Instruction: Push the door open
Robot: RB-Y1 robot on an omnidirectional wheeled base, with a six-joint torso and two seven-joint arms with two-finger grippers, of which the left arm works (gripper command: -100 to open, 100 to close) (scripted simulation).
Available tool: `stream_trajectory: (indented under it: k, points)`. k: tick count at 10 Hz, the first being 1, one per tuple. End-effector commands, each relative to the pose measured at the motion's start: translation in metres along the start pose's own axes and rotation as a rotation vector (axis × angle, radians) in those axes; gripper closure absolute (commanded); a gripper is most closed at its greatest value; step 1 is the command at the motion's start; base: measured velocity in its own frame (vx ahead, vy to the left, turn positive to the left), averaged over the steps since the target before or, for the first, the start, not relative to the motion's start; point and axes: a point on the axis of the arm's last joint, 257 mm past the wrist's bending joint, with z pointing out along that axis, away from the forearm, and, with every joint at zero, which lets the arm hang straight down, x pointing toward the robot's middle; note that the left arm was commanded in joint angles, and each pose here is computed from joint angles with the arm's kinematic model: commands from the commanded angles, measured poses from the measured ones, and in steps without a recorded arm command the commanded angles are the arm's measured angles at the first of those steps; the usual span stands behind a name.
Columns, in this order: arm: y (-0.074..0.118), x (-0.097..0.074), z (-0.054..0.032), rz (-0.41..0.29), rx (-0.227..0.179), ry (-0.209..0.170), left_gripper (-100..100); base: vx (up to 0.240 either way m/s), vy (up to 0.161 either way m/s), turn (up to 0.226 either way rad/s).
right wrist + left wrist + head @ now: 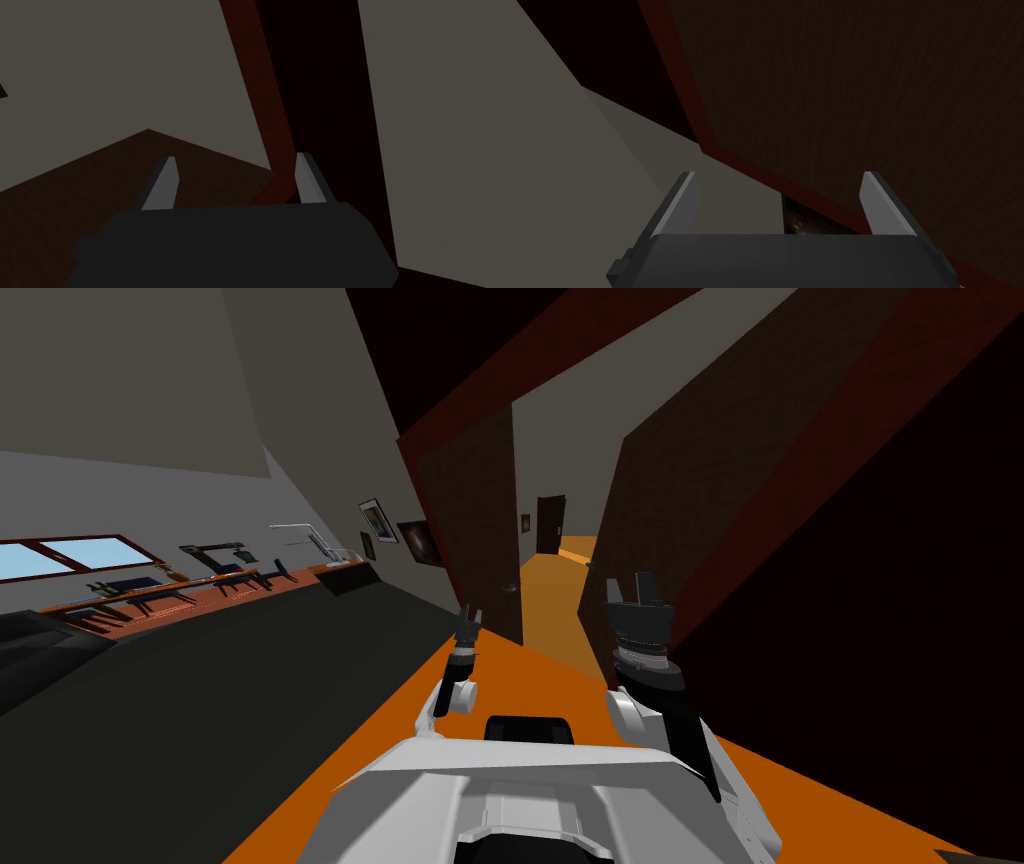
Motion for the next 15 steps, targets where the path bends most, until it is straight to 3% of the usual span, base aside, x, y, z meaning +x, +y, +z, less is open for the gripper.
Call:
stream_trajectory:
  k: [1, 5, 10, 15]
  points:
    - [0.016, 0.006, -0.0012, 0.001, -0.025, 0.015, -100, 0.093, 0.045, -0.017]
    - [0.053, 0.012, -0.0093, 0.004, -0.095, 0.039, -100, 0.081, 0.036, -0.014]
    - [0.090, 0.024, -0.0170, 0.008, -0.163, 0.076, -100, 0.069, 0.031, -0.014]
    - [0.123, 0.031, -0.0299, 0.013, -0.234, 0.101, -100, 0.062, 0.025, -0.010]
